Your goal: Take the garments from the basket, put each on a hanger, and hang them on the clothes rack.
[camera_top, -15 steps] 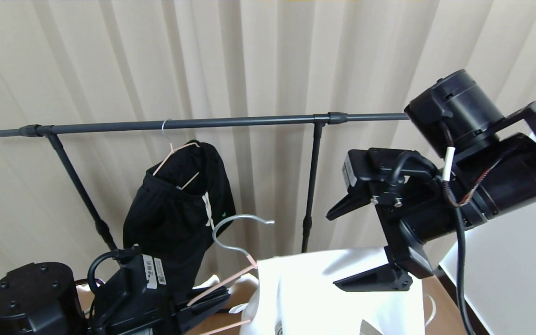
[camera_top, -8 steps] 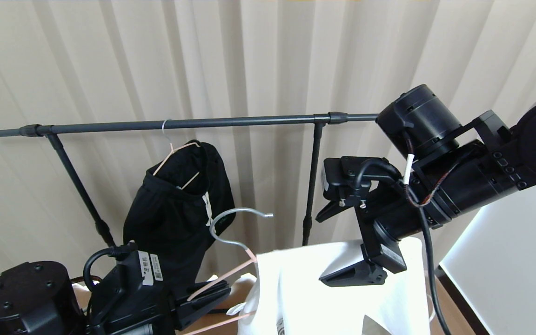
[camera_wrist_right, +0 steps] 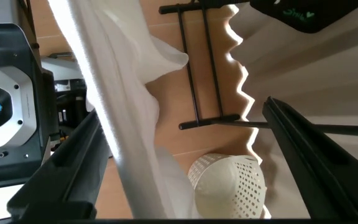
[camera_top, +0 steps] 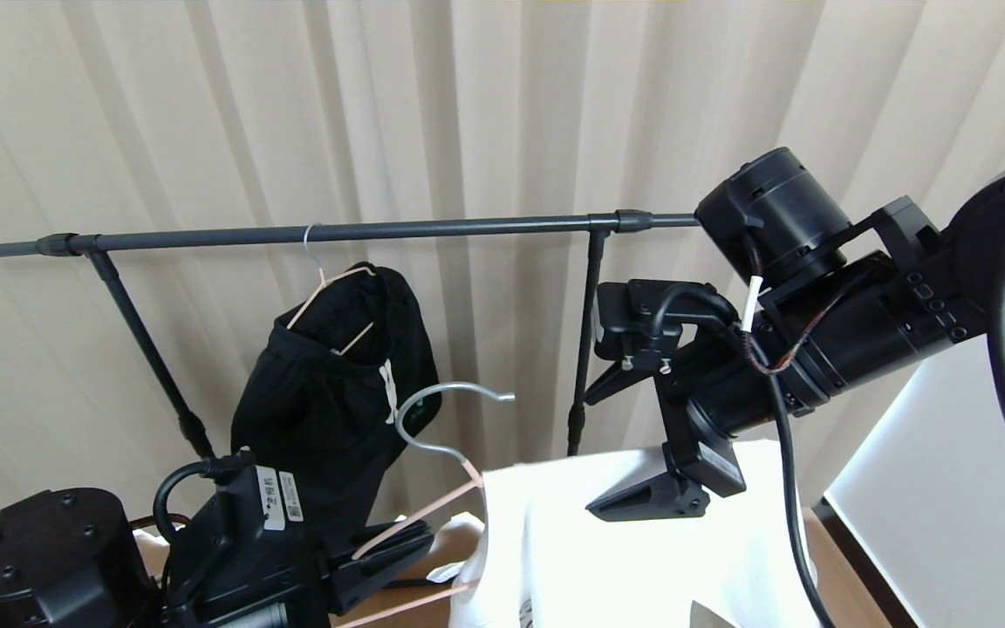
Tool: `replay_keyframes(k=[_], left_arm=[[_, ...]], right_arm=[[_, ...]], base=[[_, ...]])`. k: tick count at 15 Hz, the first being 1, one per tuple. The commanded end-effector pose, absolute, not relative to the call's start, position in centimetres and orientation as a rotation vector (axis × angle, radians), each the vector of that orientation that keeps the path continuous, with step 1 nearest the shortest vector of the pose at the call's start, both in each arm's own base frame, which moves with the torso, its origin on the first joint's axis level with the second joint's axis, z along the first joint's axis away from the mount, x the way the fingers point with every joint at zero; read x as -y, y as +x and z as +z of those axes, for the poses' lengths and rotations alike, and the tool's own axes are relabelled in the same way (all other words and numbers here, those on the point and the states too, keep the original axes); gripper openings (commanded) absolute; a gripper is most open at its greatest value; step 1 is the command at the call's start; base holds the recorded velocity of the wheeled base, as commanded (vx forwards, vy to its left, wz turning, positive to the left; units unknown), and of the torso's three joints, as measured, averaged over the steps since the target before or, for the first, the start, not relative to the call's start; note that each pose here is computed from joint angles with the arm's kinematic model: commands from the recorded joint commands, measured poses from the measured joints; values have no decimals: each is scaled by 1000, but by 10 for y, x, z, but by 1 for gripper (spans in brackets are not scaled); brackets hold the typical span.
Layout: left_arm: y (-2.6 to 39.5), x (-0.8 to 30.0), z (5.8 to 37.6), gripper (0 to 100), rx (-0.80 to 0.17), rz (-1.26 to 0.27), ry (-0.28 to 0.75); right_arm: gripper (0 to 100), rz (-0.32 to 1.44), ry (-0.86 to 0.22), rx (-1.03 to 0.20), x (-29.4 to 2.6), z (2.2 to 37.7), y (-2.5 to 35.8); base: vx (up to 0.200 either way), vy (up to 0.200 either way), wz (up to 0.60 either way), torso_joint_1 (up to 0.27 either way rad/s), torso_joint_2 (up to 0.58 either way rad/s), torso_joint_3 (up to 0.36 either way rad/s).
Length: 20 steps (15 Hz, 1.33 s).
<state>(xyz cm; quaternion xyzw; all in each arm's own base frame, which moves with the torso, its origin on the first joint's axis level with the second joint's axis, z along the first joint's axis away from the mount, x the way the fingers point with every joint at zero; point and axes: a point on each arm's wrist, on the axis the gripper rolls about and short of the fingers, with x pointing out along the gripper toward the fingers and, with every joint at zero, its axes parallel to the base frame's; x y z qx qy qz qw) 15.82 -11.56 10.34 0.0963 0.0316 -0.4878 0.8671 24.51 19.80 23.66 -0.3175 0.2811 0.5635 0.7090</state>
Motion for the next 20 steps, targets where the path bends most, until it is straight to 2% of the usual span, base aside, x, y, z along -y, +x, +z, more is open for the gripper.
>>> replay_keyframes(k=[1,18,19,20], left_arm=[[159,116,104,0,-64,-1019,199],[163,114,104,0,-64,-997,159],[163,114,104,100,-64,-997,159],[163,114,103,100,-66,-998,159]], right_arm=[[0,1251,-705,-624,-198,236,246],[0,1178,-661,-594,-191,253,236],[0,1177,-660,-589,-189,254,233],[0,1179,-661,-589,-187,255,231]], base=[[0,0,0,0,0,0],[0,0,0,0,0,0],[0,0,0,0,0,0],[0,0,0,0,0,0]])
